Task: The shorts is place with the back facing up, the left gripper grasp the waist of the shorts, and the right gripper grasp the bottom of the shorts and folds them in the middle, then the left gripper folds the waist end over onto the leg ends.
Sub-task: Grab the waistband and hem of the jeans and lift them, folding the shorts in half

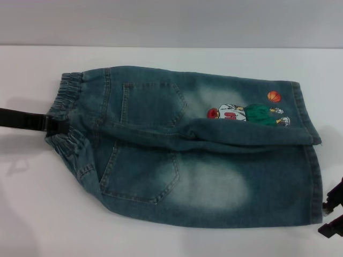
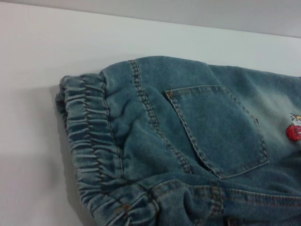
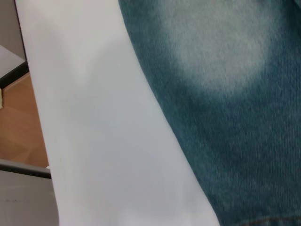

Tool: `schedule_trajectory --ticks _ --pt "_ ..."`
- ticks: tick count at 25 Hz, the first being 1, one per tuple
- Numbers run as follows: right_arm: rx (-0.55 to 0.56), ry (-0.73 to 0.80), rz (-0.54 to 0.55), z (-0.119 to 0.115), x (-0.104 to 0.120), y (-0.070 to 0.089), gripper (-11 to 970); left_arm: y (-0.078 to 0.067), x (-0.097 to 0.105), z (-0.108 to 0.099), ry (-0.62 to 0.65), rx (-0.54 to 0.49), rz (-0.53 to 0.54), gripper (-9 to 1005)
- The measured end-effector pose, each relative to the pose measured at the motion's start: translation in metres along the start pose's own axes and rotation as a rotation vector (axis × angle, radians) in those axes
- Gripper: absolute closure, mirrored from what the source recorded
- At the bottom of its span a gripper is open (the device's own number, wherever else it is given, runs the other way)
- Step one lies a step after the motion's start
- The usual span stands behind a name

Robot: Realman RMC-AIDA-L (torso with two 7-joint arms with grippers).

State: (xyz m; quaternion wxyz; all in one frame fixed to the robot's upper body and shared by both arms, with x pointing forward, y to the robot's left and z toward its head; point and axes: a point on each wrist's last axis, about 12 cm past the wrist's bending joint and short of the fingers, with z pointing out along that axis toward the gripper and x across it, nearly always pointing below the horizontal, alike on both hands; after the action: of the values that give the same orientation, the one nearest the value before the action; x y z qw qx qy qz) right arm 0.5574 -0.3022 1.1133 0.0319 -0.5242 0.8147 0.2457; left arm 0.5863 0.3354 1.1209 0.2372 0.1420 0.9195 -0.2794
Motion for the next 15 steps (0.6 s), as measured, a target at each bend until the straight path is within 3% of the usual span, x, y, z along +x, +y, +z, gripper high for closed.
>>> schedule_trajectory --ticks 15 --pt "0.007 -0.007 -0.056 0.005 -0.019 0.005 426 0.000 0.004 0.002 0.006 0.004 -0.002 949"
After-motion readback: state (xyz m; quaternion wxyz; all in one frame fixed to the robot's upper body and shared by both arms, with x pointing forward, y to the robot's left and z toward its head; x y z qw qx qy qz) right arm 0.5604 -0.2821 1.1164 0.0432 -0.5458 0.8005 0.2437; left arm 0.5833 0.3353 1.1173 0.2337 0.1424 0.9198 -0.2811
